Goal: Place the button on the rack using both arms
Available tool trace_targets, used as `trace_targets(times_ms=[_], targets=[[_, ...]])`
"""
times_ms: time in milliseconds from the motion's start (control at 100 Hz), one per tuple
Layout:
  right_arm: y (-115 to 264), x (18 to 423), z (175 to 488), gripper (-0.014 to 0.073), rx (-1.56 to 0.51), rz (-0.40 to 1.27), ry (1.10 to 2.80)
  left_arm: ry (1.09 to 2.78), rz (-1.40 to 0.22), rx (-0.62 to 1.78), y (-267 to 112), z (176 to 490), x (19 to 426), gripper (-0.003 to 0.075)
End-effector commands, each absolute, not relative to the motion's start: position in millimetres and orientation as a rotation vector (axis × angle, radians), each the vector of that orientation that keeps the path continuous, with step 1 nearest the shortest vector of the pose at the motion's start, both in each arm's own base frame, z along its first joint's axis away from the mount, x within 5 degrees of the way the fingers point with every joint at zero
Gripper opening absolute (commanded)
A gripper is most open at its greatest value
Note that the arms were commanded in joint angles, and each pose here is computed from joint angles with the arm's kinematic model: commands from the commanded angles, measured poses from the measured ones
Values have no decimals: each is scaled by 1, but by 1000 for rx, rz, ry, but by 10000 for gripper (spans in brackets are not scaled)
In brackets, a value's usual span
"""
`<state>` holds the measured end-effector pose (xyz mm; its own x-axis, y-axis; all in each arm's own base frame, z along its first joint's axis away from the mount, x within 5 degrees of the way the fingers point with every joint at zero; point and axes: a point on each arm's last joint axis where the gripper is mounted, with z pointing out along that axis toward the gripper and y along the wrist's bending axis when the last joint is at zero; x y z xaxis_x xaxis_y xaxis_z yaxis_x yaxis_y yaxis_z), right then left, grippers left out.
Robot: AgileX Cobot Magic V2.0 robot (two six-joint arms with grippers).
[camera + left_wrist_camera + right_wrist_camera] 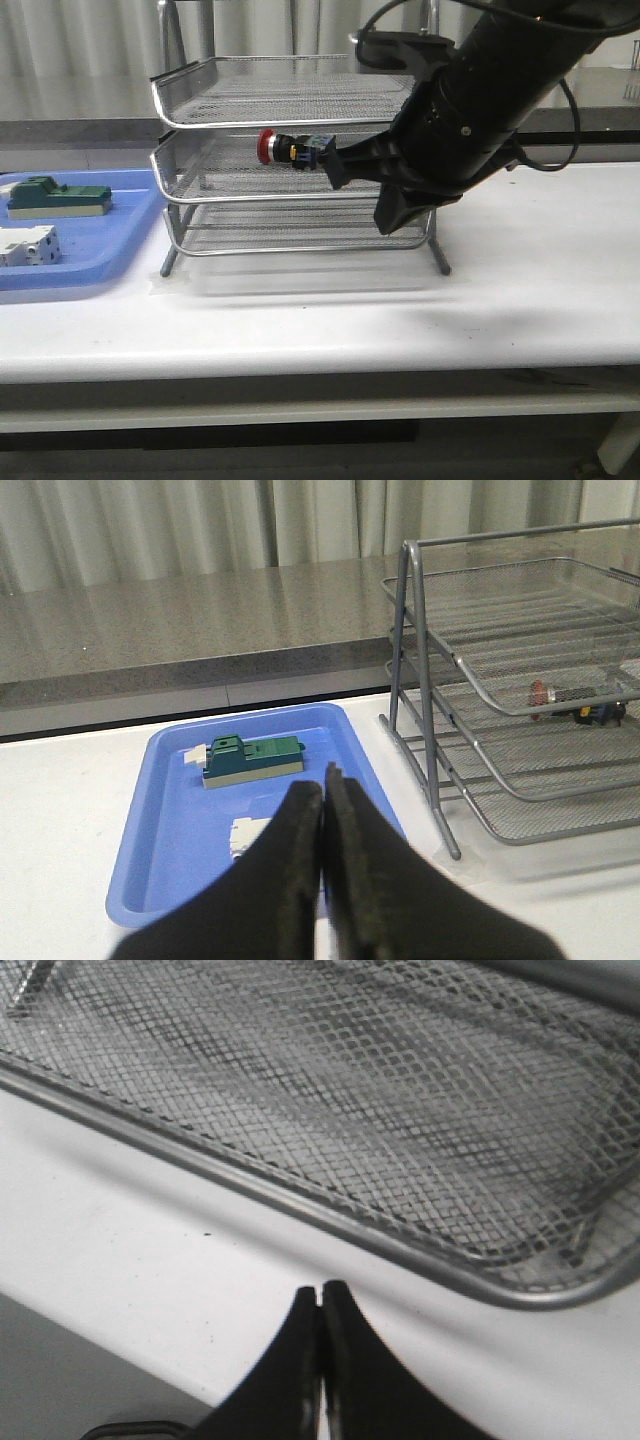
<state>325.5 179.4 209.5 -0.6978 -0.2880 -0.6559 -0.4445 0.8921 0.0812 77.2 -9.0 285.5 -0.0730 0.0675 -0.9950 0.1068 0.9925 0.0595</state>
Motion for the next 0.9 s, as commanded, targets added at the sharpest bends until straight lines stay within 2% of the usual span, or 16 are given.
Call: trace_targets(times_ms=[0,180,470,720,890], targets=[[175,322,250,-65,-518,320,2274,1558,-26,89,-6,300,78,4],[164,305,278,-57,-528,323,2277,1561,-27,91,-7,300,78,4],[122,277,328,-57,-439,279,2142,1561,-27,91,-7,300,78,4],[67,232,350,-57,-296,191,2001,1561,-27,91,-7,300,78,4],[39,189,353,-57,-205,146,1895,1561,-27,91,-7,300,78,4]])
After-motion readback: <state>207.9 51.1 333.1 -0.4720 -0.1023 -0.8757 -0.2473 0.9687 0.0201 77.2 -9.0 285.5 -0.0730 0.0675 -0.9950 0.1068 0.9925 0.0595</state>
